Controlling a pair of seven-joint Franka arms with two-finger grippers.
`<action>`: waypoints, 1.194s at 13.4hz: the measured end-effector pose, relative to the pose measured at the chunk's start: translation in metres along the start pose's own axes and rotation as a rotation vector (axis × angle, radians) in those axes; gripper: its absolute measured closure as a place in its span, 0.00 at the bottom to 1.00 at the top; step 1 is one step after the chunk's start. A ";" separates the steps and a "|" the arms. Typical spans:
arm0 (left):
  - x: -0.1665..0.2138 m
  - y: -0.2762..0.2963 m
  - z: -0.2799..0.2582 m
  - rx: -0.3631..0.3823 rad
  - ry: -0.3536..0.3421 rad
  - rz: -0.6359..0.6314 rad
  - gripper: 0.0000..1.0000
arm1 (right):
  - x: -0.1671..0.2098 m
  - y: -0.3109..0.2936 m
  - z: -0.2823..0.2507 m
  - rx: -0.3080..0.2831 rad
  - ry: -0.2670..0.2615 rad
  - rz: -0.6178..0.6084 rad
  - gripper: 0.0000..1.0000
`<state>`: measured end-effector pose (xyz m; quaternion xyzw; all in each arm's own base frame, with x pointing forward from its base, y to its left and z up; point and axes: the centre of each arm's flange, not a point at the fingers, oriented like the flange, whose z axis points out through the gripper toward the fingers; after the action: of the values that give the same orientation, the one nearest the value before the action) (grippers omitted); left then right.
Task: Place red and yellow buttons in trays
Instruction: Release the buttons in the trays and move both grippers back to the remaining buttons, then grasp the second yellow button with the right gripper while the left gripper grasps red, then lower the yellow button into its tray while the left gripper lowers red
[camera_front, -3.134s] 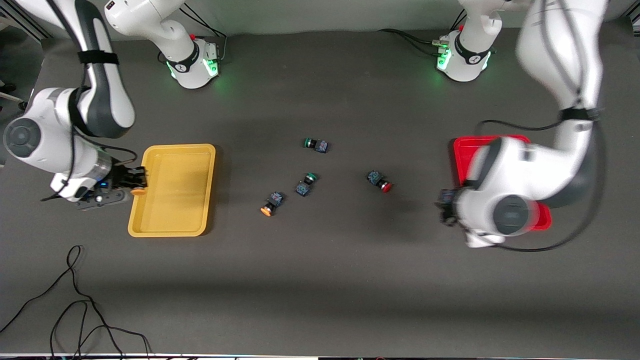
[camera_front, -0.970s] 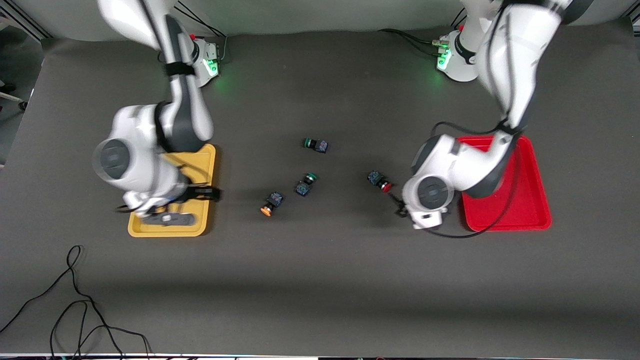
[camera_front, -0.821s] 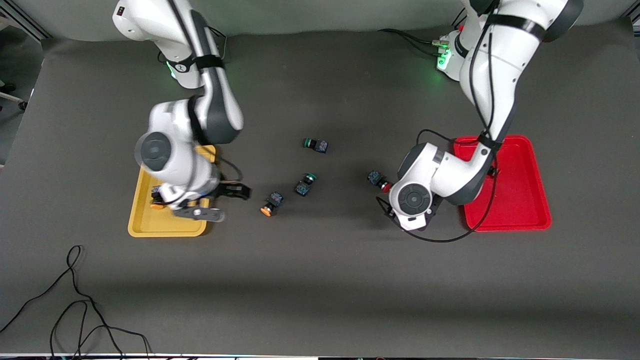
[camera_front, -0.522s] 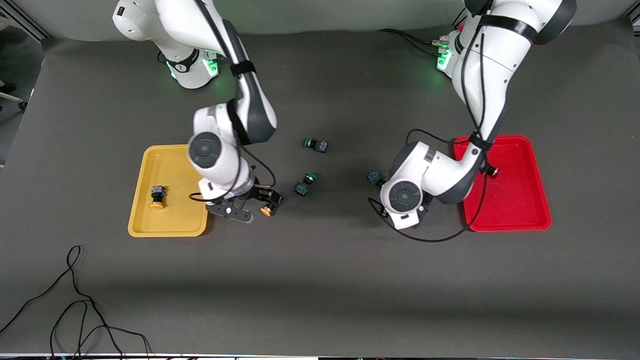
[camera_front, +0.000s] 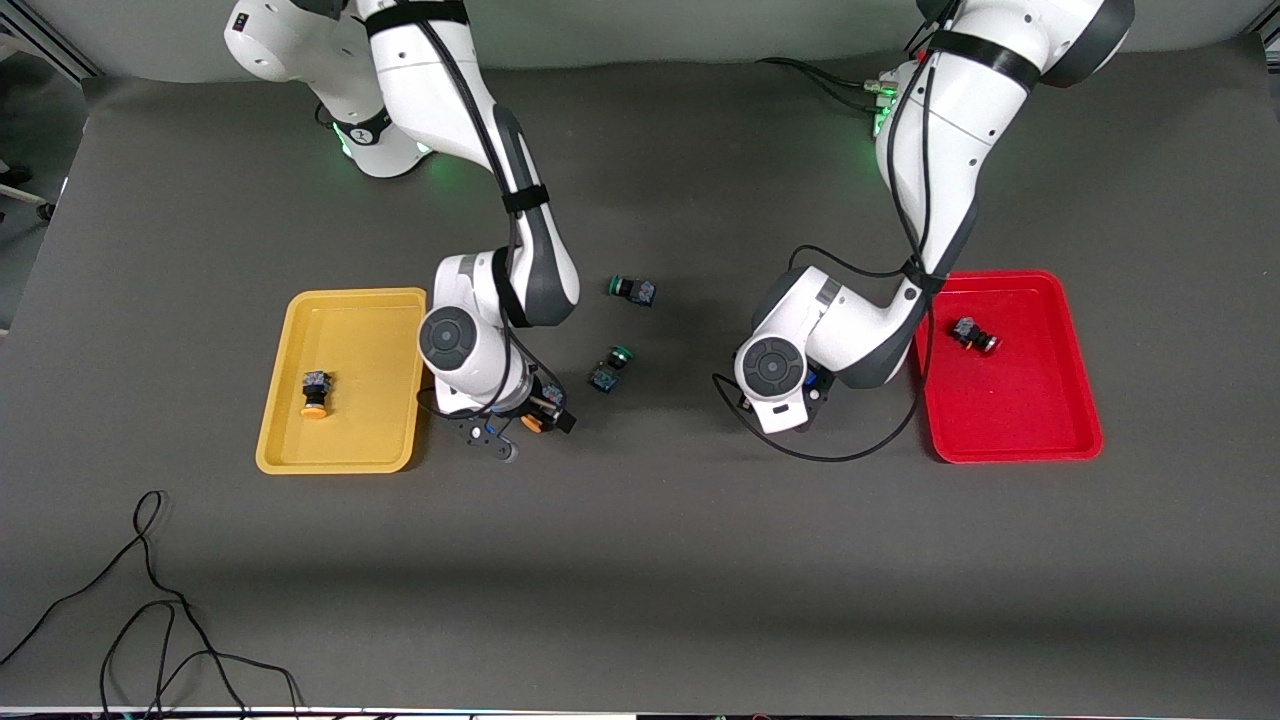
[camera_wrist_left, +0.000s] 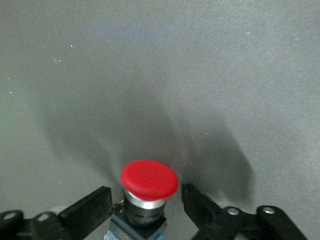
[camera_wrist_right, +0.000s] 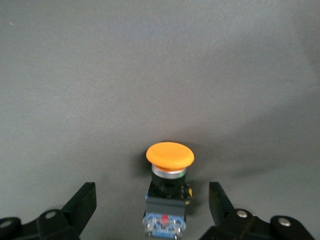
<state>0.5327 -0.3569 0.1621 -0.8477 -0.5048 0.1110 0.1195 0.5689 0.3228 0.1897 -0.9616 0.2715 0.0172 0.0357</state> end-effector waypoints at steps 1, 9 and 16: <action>-0.001 -0.001 0.001 0.002 0.000 0.001 0.44 | -0.003 -0.001 0.007 -0.003 0.005 -0.003 0.00; 0.048 -0.002 -0.048 0.028 -0.006 -0.008 0.99 | -0.010 -0.005 0.012 0.002 0.009 -0.028 0.57; 0.255 -0.067 -0.126 0.107 -0.126 0.094 1.00 | -0.001 -0.012 -0.080 -0.045 -0.013 -0.225 0.57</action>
<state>0.6345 -0.1122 0.2854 -0.8541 -0.4645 0.1965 0.1271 0.5756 0.3267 0.2705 -0.9864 0.1614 0.0252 0.0175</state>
